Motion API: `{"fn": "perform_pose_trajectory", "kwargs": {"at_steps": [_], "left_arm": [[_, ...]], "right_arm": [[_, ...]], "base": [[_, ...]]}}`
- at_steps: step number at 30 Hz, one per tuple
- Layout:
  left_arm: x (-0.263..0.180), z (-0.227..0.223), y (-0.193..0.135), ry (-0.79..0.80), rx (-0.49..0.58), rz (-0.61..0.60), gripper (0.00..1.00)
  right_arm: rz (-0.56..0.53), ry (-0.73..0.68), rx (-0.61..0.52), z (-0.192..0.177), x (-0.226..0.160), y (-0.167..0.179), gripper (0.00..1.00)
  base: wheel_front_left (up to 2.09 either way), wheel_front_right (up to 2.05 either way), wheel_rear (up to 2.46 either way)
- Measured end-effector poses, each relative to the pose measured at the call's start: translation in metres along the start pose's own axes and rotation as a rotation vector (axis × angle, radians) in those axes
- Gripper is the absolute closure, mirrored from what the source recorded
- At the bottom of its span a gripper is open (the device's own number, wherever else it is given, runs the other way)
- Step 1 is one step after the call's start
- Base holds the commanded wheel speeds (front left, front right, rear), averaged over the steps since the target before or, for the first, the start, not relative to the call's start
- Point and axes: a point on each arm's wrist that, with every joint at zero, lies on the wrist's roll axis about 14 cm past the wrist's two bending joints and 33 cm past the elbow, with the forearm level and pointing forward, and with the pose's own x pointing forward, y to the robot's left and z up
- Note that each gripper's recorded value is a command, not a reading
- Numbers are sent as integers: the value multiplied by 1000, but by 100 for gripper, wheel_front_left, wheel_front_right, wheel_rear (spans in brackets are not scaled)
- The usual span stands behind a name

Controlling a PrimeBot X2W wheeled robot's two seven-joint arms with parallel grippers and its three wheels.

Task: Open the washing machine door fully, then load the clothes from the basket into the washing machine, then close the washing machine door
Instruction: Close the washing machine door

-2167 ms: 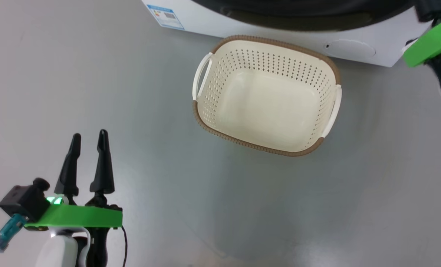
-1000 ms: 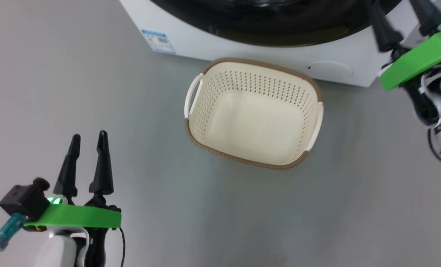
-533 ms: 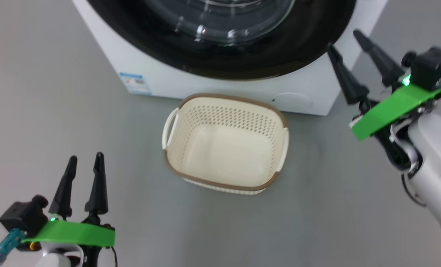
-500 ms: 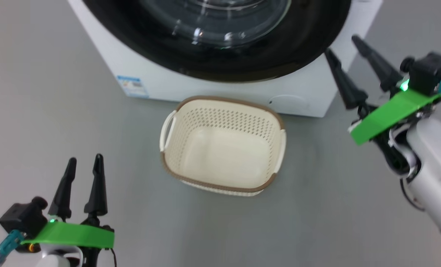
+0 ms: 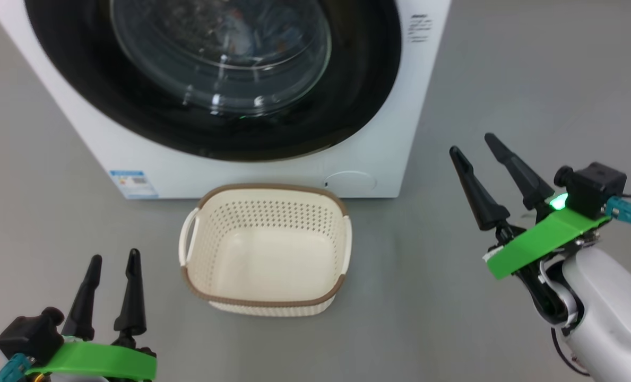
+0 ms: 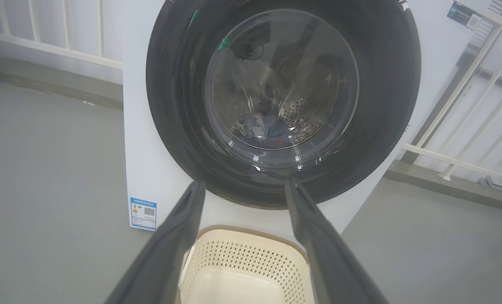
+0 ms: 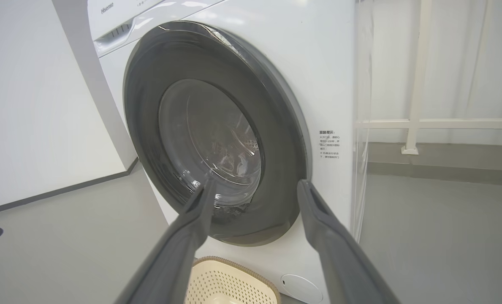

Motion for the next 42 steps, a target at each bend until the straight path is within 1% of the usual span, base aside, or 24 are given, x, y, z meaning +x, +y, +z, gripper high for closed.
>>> {"fn": "perform_pose_trajectory", "kwargs": {"at_steps": [8, 12, 20, 28, 42], "left_arm": [[-1, 1, -25, -2, -30, -69, 0], [-1, 6, -33, -16, -54, -89, 0], [-7, 10, -39, -26, -47, -113, 0], [-9, 11, -40, -28, -29, -107, 0], [-10, 16, -34, -37, -12, -94, 0]], "right_arm": [[-102, -42, 6, 14, -41, -15, 0], [-151, -59, 15, 16, -59, -21, 0], [-206, -74, 14, 18, -85, -26, 0], [-237, -63, 5, 14, -98, -30, 0], [-252, -42, -12, 7, -100, -34, 0]], "base": [[0, 0, 0], [0, 0, 0], [0, 0, 0], [0, 0, 0], [0, 0, 0]]}}
